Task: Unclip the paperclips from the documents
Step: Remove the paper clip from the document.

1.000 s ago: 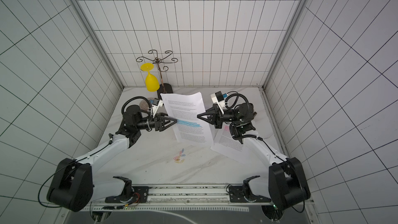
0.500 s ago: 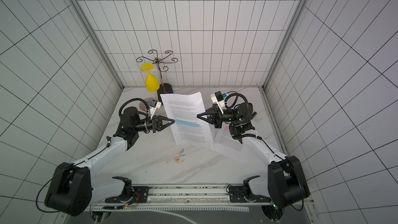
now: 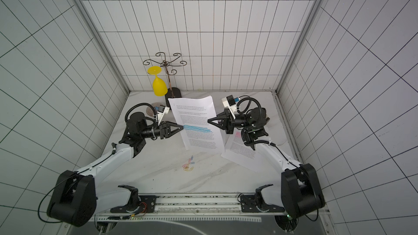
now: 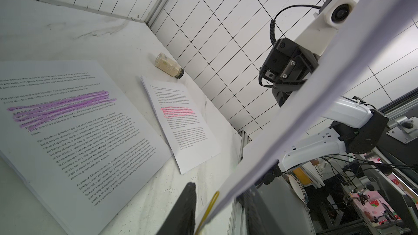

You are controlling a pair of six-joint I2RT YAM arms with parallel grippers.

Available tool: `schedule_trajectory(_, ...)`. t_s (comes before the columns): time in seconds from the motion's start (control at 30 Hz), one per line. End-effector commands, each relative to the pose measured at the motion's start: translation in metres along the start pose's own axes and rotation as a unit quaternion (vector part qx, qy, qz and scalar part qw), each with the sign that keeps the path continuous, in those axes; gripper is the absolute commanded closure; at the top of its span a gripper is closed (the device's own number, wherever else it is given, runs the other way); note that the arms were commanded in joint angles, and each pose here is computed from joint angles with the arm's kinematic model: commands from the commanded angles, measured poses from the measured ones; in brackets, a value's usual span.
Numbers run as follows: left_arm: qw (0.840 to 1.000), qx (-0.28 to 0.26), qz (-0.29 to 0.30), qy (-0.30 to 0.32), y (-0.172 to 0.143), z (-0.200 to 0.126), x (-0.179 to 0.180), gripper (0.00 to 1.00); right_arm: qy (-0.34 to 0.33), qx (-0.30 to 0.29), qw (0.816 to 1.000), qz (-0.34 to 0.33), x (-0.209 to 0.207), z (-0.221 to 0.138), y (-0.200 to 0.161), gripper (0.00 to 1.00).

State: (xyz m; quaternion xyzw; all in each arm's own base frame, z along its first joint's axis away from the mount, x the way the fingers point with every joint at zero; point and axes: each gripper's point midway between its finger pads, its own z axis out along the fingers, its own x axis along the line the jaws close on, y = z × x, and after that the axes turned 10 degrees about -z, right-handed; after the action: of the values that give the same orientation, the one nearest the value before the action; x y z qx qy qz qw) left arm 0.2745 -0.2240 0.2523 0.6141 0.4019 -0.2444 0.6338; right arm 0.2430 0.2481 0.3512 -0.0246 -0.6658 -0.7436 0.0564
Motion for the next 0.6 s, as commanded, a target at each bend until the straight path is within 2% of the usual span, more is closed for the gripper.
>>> schedule_trajectory(0.0,1.000,0.002,0.003,-0.004,-0.0023,-0.0012,-0.0020,0.63,0.007,-0.018,0.997,-0.072,0.0067,0.0020,0.0403,1.00)
schedule_trajectory(0.57,1.000,0.008,-0.003,-0.004,-0.0072,-0.0001,0.0008,0.63,0.004,-0.026,0.997,-0.078,0.0061,0.0026,0.0474,1.00)
